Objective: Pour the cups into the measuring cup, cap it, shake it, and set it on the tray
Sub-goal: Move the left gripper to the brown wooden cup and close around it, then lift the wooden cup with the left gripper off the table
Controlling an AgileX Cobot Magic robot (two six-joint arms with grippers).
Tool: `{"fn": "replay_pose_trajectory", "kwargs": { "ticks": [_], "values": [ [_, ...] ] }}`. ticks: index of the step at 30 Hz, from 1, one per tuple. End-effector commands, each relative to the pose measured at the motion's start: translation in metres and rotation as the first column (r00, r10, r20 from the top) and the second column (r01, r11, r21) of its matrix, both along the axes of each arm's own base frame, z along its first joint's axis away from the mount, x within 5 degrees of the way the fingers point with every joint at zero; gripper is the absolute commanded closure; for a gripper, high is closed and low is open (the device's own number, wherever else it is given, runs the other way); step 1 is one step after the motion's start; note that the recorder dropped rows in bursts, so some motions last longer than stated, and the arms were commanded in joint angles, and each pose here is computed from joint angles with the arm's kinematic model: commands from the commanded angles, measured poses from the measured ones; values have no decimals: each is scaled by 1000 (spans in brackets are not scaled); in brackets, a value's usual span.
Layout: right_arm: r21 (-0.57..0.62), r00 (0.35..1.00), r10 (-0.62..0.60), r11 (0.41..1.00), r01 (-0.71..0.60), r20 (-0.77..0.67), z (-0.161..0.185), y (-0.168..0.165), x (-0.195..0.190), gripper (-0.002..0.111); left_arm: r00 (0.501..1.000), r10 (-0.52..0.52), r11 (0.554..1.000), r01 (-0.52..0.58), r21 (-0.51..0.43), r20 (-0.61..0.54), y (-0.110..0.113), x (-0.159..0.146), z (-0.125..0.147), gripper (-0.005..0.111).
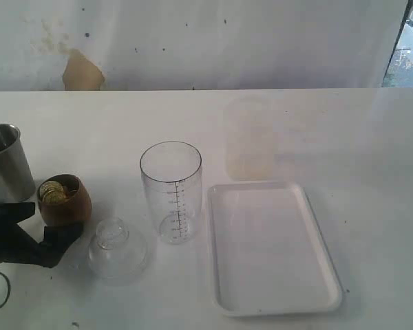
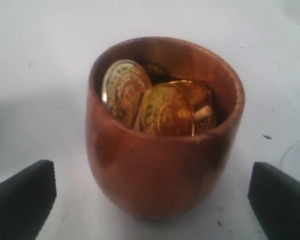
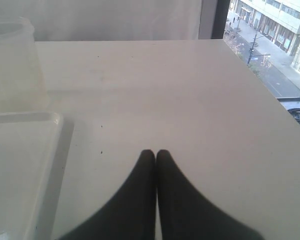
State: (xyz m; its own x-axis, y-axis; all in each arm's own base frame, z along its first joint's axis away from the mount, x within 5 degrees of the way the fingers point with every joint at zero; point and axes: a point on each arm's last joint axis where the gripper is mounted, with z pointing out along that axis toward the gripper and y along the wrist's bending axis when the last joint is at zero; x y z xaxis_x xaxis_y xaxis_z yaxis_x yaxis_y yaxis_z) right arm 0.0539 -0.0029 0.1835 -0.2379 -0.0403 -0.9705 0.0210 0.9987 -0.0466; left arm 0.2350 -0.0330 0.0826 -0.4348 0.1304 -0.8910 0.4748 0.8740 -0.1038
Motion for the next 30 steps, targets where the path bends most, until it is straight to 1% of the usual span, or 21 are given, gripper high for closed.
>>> {"fn": "replay_pose_trajectory", "kwargs": {
  "ticks": [1,11,17,20,24,27,30],
  "values": [
    [-11,1000,3,1000,-3,11,1,0,0,108,1000,-4,1000,5,-12,19,-1,10,-2,2],
    [-11,1000,3,1000,-3,11,1,0,0,108,999,-10,999,12,-35,43,-1,30,-7,2],
    [-11,1000,3,1000,-3,11,1,0,0,108,999,-20,999,21,-45,44,-2,37,-13,2],
    [-11,1000,3,1000,-3,11,1,0,0,108,998,-50,997,52,-58,39,-4,41,-16,2],
    [-11,1000,3,1000,-3,11,1,0,0,108,996,-57,996,62,-66,71,-5,47,-14,2],
    [-11,1000,3,1000,-3,11,1,0,0,108,991,-58,993,69,-91,117,-6,48,-9,2],
    [-11,1000,3,1000,-3,11,1,0,0,108,991,-58,993,69,-91,117,-6,48,-9,2]
  ]
}}
